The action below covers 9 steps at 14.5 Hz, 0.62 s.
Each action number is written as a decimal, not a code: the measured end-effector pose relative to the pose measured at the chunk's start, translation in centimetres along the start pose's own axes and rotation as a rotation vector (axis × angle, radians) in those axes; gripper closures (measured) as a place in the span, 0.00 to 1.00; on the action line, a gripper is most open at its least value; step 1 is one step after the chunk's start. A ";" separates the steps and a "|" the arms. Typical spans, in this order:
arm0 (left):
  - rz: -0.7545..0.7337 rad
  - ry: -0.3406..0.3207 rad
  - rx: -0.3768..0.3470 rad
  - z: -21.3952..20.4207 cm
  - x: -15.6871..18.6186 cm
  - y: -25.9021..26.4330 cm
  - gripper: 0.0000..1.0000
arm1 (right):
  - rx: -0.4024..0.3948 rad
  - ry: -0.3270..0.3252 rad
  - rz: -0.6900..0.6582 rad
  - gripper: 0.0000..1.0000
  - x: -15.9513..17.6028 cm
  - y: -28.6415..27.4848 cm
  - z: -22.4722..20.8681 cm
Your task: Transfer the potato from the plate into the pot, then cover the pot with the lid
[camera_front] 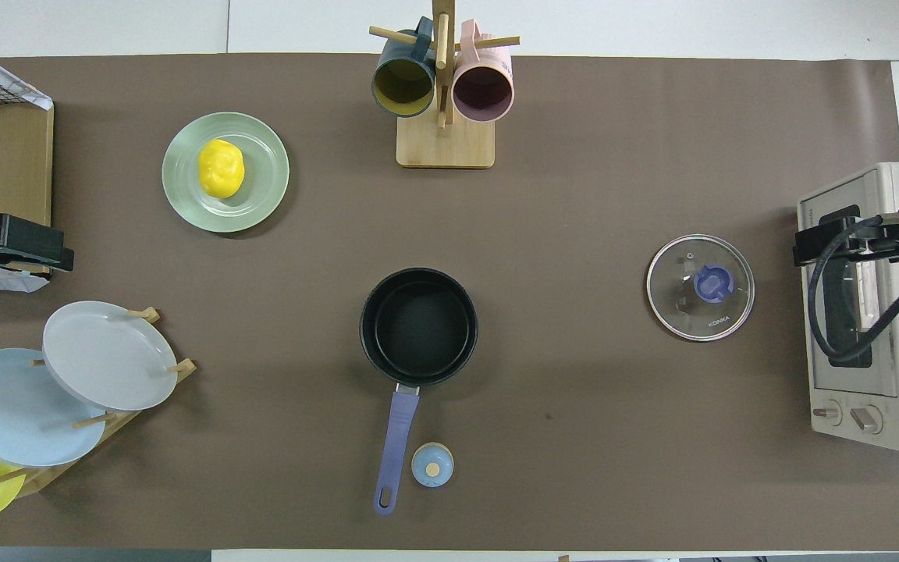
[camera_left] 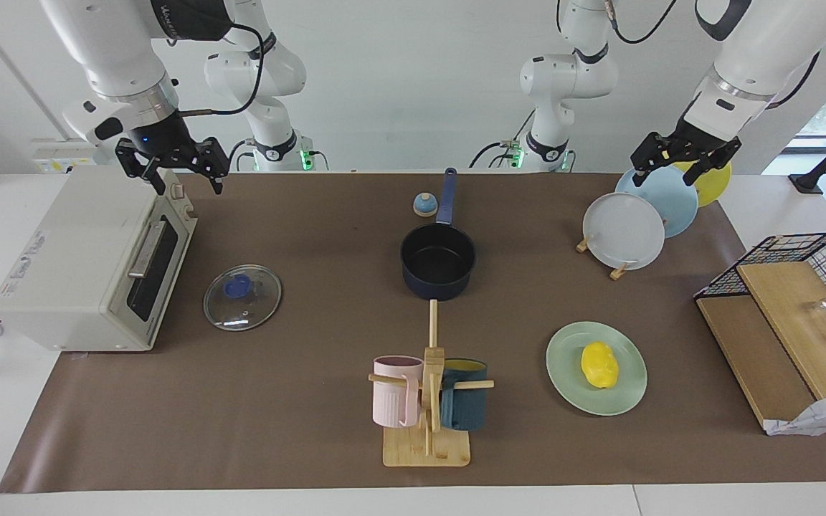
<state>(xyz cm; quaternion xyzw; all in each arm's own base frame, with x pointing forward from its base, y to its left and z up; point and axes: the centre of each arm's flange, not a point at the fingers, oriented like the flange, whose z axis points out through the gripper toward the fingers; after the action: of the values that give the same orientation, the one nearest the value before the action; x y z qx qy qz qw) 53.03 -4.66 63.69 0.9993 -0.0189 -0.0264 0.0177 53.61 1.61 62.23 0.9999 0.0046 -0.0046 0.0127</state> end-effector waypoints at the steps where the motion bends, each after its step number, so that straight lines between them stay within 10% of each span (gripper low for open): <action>1: 0.000 0.001 -0.001 0.0 0.0 0.0 0.00 | 0.000 0.002 0.000 0.00 0.0 0.0 0.0; 9: 0.000 0.029 -0.005 -0.2 0.3 0.0 0.00 | -0.001 0.004 -0.015 0.00 0.0 -0.8 -0.1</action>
<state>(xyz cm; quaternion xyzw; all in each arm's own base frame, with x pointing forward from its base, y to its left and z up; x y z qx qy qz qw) 53.36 -4.69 63.93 0.9995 -0.0185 -0.0119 0.0207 53.62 2.45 62.26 0.9998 0.0120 -0.0029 0.0130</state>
